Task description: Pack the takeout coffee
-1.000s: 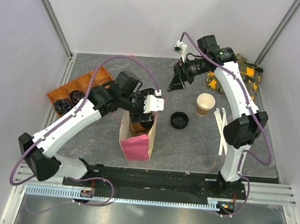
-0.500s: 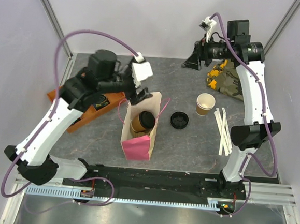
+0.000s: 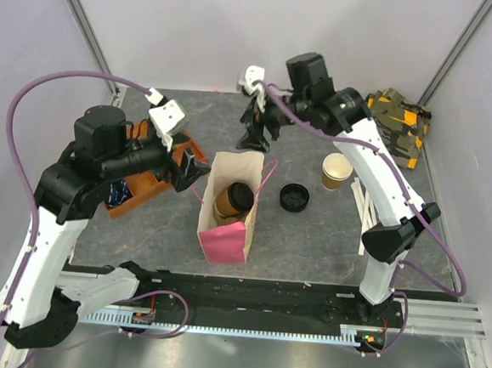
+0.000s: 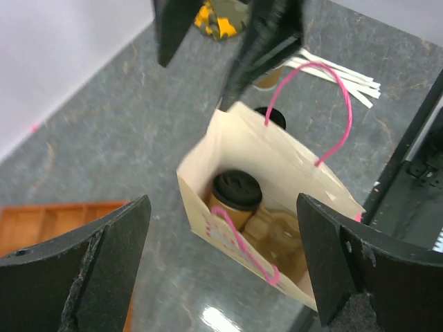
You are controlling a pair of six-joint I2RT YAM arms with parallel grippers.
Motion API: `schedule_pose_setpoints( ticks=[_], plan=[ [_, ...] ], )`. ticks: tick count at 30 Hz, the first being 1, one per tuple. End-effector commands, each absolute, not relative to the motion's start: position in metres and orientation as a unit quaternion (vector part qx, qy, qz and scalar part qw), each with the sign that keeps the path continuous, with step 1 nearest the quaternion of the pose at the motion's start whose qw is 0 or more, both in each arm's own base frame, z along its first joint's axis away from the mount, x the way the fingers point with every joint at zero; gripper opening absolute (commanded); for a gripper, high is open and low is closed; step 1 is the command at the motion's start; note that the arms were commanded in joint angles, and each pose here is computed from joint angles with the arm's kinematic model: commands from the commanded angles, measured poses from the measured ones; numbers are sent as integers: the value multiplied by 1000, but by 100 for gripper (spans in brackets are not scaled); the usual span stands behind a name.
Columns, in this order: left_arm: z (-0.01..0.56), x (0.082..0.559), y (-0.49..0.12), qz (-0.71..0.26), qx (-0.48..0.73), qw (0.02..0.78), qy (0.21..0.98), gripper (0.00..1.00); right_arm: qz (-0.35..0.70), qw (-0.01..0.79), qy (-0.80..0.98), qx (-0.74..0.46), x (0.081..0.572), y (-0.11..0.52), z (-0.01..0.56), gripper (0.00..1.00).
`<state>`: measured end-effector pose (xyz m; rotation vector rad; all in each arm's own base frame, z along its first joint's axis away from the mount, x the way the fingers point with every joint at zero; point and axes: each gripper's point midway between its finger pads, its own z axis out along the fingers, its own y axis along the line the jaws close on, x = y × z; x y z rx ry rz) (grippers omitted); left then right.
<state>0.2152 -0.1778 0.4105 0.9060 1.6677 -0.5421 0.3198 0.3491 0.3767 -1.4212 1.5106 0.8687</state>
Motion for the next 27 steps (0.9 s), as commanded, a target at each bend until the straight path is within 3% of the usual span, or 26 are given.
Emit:
schedule_pose_setpoints(
  ticks=[1, 12, 18, 24, 27],
  plan=[
    [383, 204, -165, -255, 322, 509, 757, 93, 277, 427, 563, -652, 292, 343, 360, 77],
    [350, 204, -170, -292, 285, 473, 781, 71, 249, 338, 565, -710, 263, 347, 300, 74],
    [345, 202, -172, -306, 272, 465, 785, 45, 230, 304, 561, -735, 259, 343, 278, 73],
    [343, 201, -176, -323, 262, 464, 782, 10, 200, 274, 524, -781, 257, 335, 255, 67],
    [340, 200, -178, -331, 261, 460, 782, 2, 199, 277, 510, -789, 257, 336, 256, 65]
  ],
)
